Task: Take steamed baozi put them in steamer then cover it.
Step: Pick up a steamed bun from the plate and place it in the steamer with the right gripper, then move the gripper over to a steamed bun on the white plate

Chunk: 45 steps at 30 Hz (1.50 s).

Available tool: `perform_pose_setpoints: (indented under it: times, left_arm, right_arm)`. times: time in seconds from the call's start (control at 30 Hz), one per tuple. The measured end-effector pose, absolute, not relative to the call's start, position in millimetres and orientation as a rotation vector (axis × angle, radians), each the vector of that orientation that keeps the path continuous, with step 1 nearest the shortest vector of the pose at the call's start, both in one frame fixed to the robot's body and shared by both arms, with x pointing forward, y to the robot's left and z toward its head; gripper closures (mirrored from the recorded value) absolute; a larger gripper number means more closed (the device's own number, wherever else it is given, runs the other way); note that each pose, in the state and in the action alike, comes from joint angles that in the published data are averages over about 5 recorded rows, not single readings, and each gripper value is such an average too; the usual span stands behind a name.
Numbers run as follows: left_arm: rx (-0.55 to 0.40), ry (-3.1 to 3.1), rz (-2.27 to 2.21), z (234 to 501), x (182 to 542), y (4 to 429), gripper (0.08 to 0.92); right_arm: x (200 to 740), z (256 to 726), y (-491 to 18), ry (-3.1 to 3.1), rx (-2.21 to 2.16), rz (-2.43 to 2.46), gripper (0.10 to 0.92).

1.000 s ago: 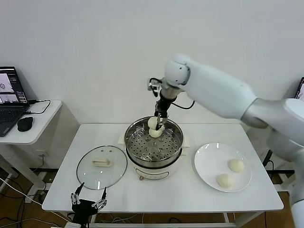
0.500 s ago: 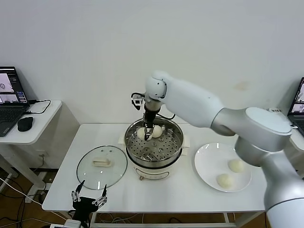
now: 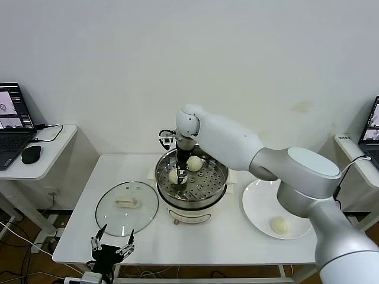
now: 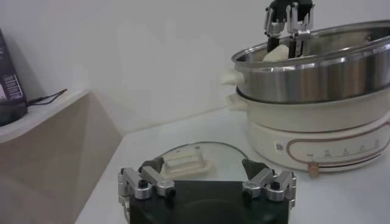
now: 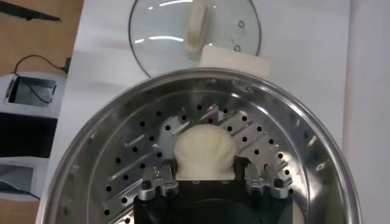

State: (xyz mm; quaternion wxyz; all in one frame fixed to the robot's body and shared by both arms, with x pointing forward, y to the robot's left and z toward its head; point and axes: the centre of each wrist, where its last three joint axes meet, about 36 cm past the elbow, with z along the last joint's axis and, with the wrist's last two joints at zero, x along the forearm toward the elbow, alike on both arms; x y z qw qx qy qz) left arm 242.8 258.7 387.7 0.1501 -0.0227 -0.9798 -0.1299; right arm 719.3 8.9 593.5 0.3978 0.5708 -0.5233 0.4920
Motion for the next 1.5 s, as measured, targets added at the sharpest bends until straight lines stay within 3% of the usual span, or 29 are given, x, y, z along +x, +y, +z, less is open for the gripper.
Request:
perform_pose_setpoints:
  times: [0.33,0.67,1.0,1.5]
  left_arm:
    - [-0.064,-2.811,-0.369,386.6,242.0,257.7,0.177]
    - [-0.073,-2.813,-0.375,391.4,240.2,257.4,0.177]
    - [-0.093,-2.810,-0.371,397.3,238.1,256.2,0.177]
    - [-0.128,-2.797,-0.347,399.9,230.1,249.3,0.177]
  right_arm:
    - [719.6,593.9,1.4,-1.361,1.442,1.234,0.212]
    - [717.2,632.5,-39.5,-1.415,1.453,1.232,0.199]
    - [696.6,687.4,-132.3,-1.469,1.466,1.250,0.199]
    - [628.1,679.2,-278.0,-1.425,1.376,1.274,0.200]
